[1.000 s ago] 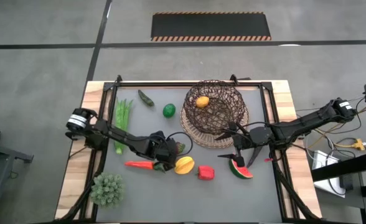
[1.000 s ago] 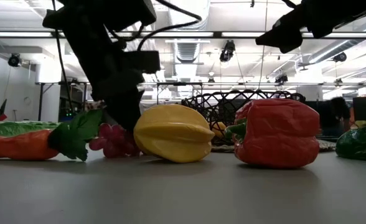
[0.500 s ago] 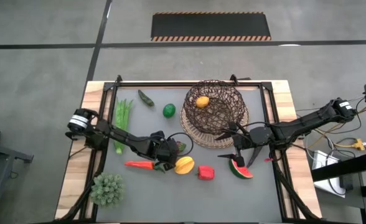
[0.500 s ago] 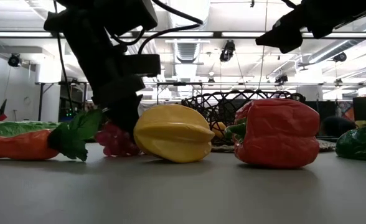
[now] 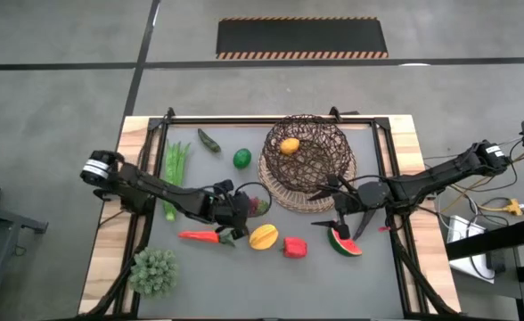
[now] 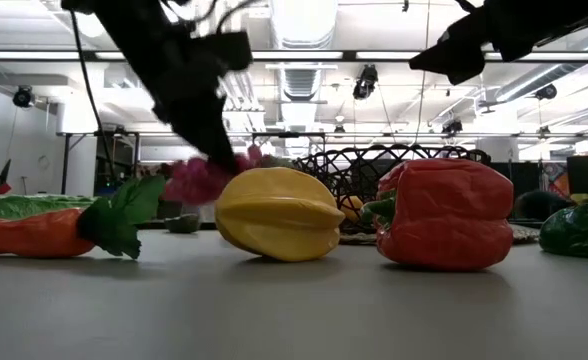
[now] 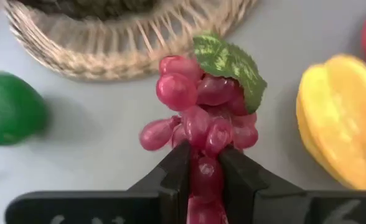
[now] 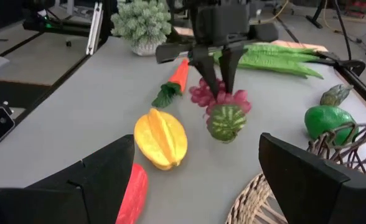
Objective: Build produce basket
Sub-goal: Put the violet grapes into the basket
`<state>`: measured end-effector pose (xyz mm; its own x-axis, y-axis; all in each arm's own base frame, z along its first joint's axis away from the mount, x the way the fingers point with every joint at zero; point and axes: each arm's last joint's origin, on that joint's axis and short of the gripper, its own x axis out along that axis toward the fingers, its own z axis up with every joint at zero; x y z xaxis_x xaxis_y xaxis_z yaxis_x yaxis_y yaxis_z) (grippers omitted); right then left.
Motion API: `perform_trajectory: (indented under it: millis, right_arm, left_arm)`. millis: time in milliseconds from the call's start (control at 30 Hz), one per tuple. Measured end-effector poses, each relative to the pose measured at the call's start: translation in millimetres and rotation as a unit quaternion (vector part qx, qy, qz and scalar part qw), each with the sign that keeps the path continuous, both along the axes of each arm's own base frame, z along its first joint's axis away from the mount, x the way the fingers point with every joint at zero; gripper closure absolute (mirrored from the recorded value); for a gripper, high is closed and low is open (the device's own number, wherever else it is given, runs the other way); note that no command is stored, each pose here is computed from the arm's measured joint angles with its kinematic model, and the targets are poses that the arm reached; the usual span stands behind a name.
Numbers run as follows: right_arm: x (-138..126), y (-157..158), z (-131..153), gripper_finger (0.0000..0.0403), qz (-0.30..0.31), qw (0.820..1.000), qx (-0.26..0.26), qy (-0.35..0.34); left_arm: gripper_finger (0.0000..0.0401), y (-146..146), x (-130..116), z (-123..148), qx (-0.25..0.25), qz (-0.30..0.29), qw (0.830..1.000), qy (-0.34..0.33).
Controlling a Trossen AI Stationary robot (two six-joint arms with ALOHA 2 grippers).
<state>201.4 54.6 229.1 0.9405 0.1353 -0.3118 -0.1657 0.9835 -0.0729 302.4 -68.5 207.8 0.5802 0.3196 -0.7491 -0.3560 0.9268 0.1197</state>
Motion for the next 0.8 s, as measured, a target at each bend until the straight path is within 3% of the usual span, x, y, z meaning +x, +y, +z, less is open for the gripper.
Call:
perform_trajectory:
  millis: [400,633,800]
  right_arm:
    - [12.2,3.5,-5.5,0.0078,0.015,0.997,-0.04,-0.072]
    - [24.7,7.2,-7.1,0.0078,0.018,0.991,-0.054,-0.119]
    - [32.6,9.5,-3.6,0.0078,0.017,0.982,-0.062,-0.177]
  left_arm:
    - [0.0353,-16.0,-19.8,55.9,0.052,-0.075,0.989,-0.116]
    - [0.0353,-38.9,-10.1,64.6,0.1,-0.159,0.958,-0.215]
    - [0.0352,-41.0,-10.0,53.7,0.114,-0.167,0.937,-0.287]
